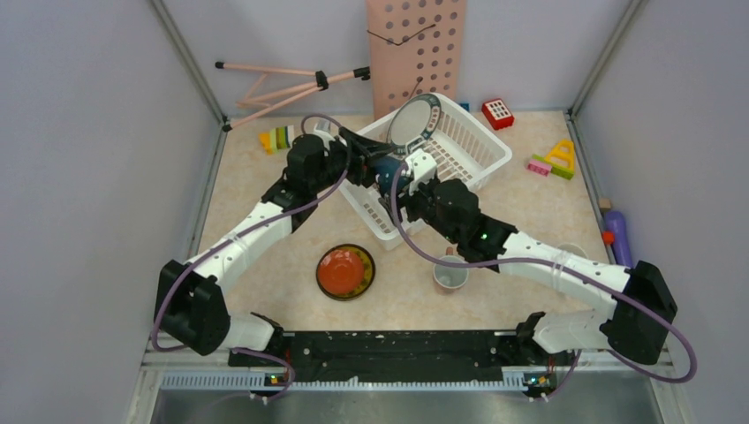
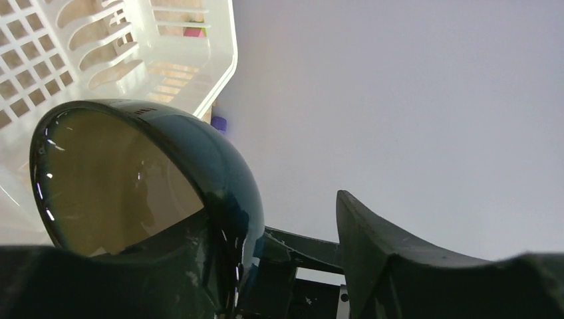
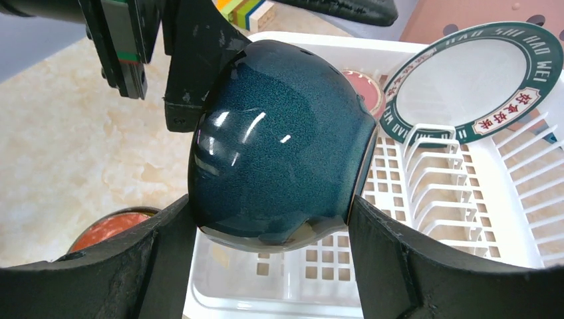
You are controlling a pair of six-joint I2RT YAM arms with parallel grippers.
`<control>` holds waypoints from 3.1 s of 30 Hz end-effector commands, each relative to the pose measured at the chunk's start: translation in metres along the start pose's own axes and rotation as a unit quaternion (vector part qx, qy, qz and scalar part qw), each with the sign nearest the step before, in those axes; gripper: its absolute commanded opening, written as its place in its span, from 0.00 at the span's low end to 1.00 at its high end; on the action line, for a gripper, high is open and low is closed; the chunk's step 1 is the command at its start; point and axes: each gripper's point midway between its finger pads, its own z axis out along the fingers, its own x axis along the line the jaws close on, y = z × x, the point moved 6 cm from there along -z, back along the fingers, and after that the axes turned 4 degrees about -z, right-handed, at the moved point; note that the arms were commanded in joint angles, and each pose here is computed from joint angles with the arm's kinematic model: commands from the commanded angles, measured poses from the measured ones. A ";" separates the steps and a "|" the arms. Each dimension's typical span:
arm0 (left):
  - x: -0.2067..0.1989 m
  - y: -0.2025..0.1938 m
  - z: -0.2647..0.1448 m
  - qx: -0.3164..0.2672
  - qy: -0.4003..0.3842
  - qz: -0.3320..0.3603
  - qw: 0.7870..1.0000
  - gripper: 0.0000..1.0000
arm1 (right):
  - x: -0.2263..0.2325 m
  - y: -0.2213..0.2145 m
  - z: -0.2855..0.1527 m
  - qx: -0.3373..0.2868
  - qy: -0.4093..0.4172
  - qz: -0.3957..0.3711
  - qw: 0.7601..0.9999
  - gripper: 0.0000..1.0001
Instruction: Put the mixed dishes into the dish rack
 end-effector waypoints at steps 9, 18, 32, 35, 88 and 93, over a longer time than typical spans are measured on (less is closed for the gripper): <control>-0.015 0.012 -0.002 -0.006 -0.025 0.027 0.999 0.79 | -0.034 0.008 -0.005 -0.001 -0.037 0.011 0.999 0.00; 0.006 0.028 -0.015 -0.036 0.032 0.034 0.998 0.90 | -0.048 -0.007 0.003 0.055 -0.056 0.012 0.997 0.00; 0.016 0.052 -0.065 -0.100 0.060 0.061 0.991 0.95 | -0.067 -0.011 0.030 0.132 -0.117 -0.053 0.983 0.00; 0.021 0.056 -0.074 -0.123 0.071 0.070 0.987 0.95 | -0.075 -0.018 0.041 0.176 -0.141 -0.099 0.969 0.00; 0.127 0.089 -0.043 -0.129 0.238 0.067 0.960 0.74 | -0.068 -0.018 -0.058 0.242 -0.166 0.077 0.953 0.98; 0.138 0.094 -0.034 -0.128 0.247 0.059 0.959 0.62 | -0.102 -0.038 -0.121 0.220 -0.336 0.124 0.908 0.99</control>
